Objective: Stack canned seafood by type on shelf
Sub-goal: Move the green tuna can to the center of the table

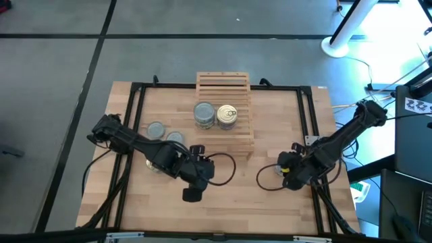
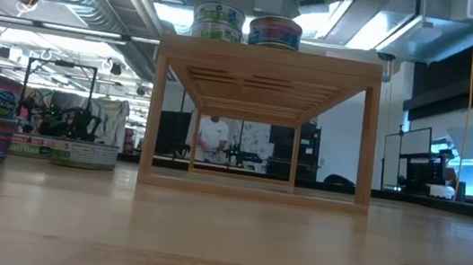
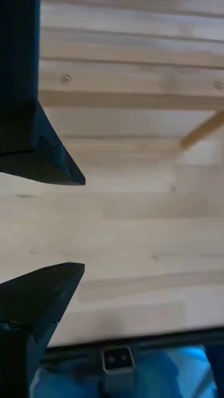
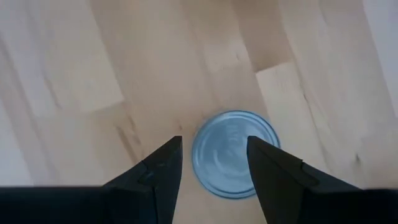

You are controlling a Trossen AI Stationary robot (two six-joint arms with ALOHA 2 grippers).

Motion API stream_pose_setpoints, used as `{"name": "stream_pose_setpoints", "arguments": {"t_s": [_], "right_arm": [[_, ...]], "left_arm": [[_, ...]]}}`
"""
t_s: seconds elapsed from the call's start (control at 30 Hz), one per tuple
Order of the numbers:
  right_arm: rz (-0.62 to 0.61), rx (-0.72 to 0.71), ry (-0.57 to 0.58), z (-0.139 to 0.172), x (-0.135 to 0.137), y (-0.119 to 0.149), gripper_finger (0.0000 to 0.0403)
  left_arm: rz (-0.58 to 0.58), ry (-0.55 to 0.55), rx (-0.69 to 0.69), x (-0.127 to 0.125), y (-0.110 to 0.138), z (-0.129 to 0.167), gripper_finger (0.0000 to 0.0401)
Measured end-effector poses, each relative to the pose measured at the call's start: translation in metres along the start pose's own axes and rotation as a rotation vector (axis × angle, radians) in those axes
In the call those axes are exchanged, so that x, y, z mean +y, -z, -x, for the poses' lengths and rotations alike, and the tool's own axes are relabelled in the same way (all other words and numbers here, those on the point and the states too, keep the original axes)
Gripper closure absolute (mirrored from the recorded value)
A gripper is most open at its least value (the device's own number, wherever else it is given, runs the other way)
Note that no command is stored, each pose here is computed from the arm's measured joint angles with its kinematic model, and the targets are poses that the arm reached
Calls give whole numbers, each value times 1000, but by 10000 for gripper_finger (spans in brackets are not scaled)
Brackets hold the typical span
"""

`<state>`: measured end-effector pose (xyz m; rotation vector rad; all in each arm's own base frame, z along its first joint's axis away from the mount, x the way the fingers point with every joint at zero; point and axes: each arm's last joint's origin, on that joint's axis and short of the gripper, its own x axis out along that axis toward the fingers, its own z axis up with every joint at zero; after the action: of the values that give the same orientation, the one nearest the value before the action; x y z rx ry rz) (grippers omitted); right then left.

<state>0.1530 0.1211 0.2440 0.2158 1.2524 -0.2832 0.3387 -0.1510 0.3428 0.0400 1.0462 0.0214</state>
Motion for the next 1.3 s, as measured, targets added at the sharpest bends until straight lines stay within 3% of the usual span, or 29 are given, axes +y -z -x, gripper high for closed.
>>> {"name": "stream_pose_setpoints", "arguments": {"t_s": [0.3,1.3], "right_arm": [[19,57,54,-21,11,1,221],[35,252,188,-76,37,5,221]], "left_arm": [[-45,39,-74,-10,-4,2,191],[-56,31,-55,-12,-4,-4,191]]}}
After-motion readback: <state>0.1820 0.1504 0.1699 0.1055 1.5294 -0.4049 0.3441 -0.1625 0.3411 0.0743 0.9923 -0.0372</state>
